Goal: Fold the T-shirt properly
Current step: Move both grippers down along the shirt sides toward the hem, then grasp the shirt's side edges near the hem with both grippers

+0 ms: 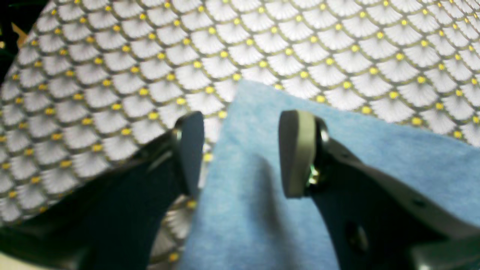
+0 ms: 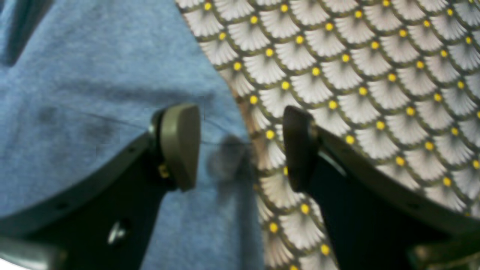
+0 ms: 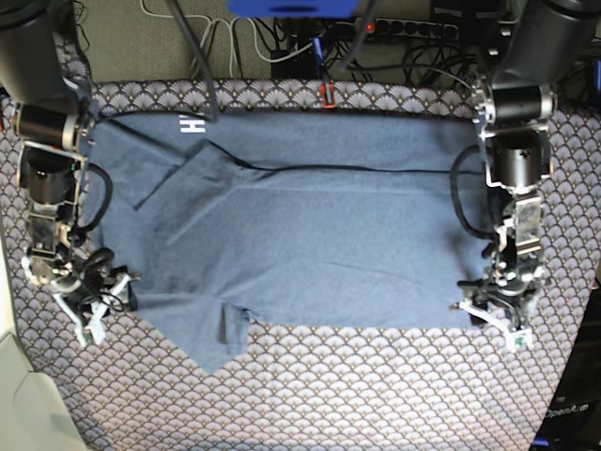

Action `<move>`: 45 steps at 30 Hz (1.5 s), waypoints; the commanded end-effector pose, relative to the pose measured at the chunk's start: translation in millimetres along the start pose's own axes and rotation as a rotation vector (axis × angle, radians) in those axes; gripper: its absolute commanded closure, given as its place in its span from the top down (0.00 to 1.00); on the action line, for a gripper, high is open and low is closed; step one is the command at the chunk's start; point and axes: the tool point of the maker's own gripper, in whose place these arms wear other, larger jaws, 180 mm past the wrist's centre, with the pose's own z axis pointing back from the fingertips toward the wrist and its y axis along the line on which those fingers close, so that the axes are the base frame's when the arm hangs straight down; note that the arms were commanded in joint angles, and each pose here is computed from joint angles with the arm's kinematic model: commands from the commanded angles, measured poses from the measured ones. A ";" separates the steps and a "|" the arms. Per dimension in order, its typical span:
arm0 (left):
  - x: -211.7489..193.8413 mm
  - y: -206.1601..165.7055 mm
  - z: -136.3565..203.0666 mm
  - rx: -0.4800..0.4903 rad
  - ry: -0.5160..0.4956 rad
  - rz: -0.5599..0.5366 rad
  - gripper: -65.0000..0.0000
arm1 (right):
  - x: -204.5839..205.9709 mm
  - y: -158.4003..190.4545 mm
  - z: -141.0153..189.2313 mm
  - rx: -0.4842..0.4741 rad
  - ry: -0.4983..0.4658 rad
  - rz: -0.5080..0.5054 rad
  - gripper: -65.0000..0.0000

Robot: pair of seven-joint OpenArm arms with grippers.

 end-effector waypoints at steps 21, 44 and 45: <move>32.2 12.8 1.3 0.021 -0.076 -0.009 0.49 | 0.0 -21.7 -3.6 -0.096 -0.068 -0.104 0.55; 14.3 4.2 -28.2 0.025 -0.130 -0.034 0.49 | -13.2 -6.9 -8.8 -0.071 -0.042 -0.108 0.00; 14.1 6.2 -28.3 0.028 -0.129 -0.034 0.49 | -13.2 -6.9 -8.8 -0.071 -0.042 -0.108 0.00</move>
